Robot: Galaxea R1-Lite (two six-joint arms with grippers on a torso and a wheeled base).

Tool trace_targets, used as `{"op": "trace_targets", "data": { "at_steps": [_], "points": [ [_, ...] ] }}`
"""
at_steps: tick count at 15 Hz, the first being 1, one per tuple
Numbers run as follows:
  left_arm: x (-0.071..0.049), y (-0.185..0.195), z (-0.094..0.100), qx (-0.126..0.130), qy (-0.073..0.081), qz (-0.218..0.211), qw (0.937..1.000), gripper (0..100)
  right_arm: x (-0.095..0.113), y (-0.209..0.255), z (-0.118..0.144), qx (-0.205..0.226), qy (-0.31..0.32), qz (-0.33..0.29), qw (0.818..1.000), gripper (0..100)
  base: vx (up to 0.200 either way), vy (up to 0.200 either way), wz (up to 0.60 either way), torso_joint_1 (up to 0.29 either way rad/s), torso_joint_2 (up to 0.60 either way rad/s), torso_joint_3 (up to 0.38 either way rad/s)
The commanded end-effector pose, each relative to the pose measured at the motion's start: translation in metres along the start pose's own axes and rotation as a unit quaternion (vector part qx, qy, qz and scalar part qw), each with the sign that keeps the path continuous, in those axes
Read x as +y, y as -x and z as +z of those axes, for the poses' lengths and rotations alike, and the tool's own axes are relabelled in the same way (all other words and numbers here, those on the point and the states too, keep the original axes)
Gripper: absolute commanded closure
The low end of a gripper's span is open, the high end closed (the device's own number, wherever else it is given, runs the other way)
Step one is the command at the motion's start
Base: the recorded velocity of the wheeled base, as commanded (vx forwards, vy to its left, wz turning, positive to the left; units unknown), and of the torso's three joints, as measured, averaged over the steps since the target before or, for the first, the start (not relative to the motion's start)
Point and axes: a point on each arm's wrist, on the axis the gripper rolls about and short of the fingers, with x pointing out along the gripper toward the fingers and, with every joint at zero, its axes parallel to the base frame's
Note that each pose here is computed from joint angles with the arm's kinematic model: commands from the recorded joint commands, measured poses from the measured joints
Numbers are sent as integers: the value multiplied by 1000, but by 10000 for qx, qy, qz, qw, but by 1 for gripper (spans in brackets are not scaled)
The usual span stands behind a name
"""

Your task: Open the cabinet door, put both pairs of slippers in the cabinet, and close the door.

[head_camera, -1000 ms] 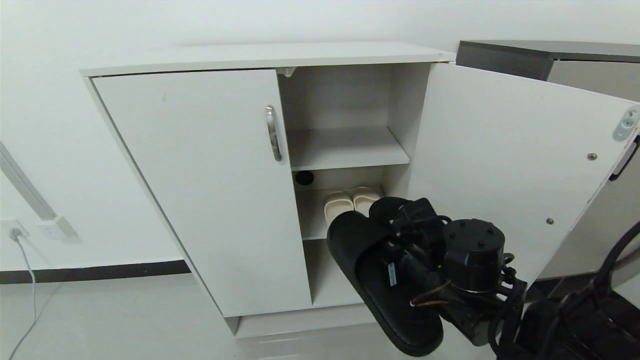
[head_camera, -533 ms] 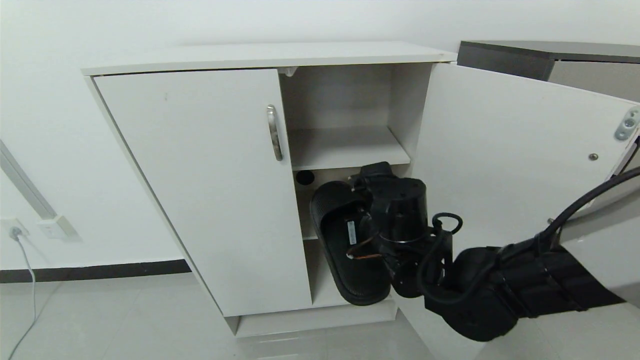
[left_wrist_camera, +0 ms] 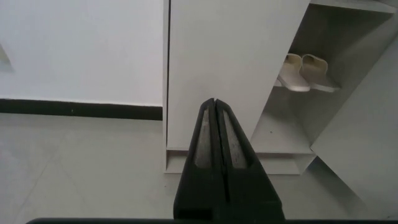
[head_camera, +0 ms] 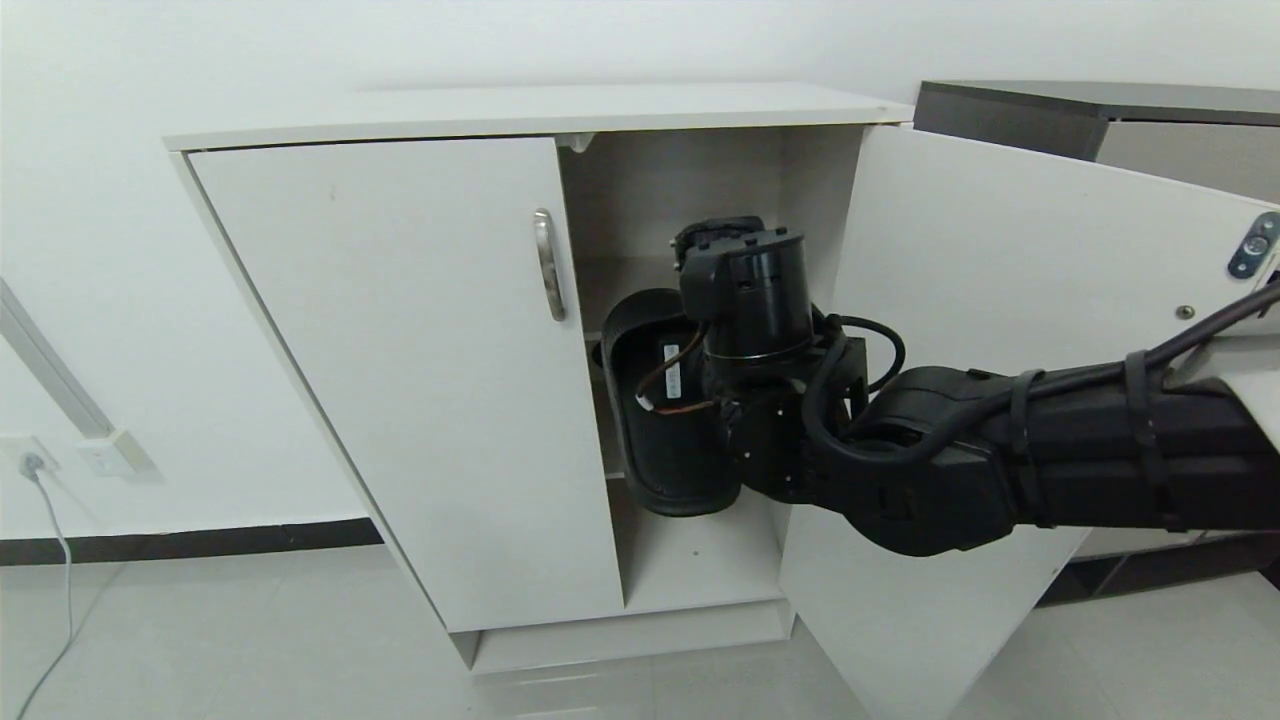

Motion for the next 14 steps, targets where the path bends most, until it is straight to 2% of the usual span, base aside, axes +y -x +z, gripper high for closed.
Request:
{"op": "trace_targets", "data": {
  "at_steps": [1,3,11,14],
  "points": [
    [0,0,0,2,3,3,10000,100,1,-2,-2,9,-7,1,10000,100,0,0,0,0,0,0],
    [0,0,0,2,3,3,10000,100,1,-3,-4,25,-61,-9,10000,100,0,0,0,0,0,0],
    [0,0,0,-5,4,2,10000,100,-2,-7,-5,34,-66,-110,9999,100,200,0,0,2,2,3],
    [0,0,0,2,3,3,10000,100,-1,-5,-11,92,-4,-103,9999,100,0,0,0,0,0,0]
  ]
}}
